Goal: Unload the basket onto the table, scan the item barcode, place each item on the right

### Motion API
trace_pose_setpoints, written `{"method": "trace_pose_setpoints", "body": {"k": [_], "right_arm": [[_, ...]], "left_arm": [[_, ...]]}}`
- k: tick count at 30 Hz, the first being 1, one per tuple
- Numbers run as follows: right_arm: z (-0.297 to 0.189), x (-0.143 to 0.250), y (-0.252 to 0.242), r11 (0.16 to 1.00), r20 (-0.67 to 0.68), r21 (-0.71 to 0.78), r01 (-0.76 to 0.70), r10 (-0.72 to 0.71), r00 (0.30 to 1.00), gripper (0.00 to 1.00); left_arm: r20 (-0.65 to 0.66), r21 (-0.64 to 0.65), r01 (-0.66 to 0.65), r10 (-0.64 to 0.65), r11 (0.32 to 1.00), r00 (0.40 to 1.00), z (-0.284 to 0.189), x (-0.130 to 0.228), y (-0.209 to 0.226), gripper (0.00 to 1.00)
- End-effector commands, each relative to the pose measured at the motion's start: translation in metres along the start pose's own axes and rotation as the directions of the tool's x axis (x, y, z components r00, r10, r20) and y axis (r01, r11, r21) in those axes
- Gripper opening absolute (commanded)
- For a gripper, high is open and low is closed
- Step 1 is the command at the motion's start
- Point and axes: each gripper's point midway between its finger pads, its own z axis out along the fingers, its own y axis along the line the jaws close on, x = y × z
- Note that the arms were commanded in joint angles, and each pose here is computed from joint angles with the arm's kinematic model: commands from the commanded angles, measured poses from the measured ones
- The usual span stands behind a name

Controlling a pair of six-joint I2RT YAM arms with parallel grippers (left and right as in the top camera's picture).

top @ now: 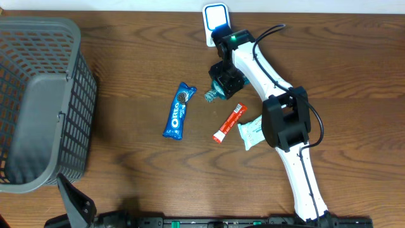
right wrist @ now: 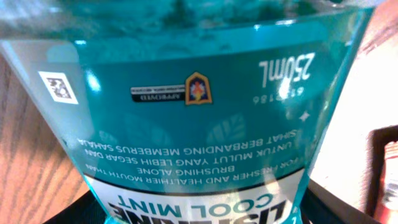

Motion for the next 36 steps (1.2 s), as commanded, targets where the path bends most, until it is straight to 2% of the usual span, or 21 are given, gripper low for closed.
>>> {"method": "trace_pose_setpoints", "body": {"k": [1,6,12,19,23,28,36], "right_arm": [[0.016,-0.012,-0.007,0.996,0.006,0.047,0.078,-0.079,0.997,0.36],[-0.01,-0.014,0.007,0.99,0.033,-0.006,0.144,-0.143,0.989,0.38],[-0.052,-0.021,0.052,0.959,0.129,-0.182,0.217,-0.196,0.972,0.39],[-0.064,-0.029,0.085,0.924,0.194,-0.305,0.232,-0.178,0.965,0.38],[-0.063,-0.032,0.082,0.932,0.213,-0.284,0.227,-0.17,0.962,0.36],[-0.056,-0.032,0.06,0.958,0.236,-0.181,0.224,-0.178,0.955,0.35],[-0.056,-0.024,0.058,0.93,0.367,-0.07,0.362,-0.314,0.876,0.34]], "left_arm": [[0.007,0.016,0.005,-0.005,1.0,1.0,-0.001,-0.002,-0.002,0.98],[-0.002,0.018,0.005,-0.004,1.0,1.0,-0.001,0.0,-0.003,0.98],[-0.012,0.019,0.004,-0.004,1.0,1.0,0.0,0.004,-0.003,0.98],[-0.019,0.02,0.004,-0.004,1.0,1.0,0.001,0.007,-0.004,0.98],[-0.023,0.021,0.004,-0.003,1.0,1.0,0.001,0.009,-0.004,0.97],[-0.031,0.022,0.003,-0.003,1.0,1.0,0.002,0.013,-0.005,0.98],[-0.027,0.021,0.004,-0.003,1.0,1.0,0.003,0.014,-0.005,0.98]]}}
